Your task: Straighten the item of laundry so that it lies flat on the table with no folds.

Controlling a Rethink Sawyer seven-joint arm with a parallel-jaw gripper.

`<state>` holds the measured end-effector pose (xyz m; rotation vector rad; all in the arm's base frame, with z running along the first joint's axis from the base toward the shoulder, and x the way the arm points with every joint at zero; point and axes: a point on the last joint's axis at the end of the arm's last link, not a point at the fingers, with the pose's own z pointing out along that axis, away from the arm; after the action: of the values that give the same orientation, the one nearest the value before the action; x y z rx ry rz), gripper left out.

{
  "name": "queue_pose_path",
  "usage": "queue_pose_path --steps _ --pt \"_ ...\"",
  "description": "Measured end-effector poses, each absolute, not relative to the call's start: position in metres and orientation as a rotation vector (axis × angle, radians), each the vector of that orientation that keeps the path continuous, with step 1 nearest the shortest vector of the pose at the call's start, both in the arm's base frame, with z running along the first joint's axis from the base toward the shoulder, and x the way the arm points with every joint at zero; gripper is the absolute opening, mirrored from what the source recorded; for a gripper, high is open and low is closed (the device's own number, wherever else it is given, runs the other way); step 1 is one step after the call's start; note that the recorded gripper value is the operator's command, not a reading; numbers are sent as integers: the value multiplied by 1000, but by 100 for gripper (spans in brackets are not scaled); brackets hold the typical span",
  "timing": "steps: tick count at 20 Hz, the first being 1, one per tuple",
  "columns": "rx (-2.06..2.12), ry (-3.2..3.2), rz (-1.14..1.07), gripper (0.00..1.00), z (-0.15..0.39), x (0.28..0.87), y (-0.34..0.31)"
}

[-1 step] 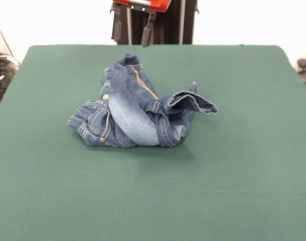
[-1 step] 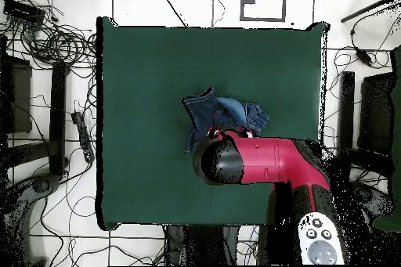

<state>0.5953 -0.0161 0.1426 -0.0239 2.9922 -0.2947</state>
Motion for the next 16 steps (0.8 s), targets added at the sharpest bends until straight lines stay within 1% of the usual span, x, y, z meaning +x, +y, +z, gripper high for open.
queue_pose_path --steps 16 --pt "-91 3051 -278 100 101 577 -28"
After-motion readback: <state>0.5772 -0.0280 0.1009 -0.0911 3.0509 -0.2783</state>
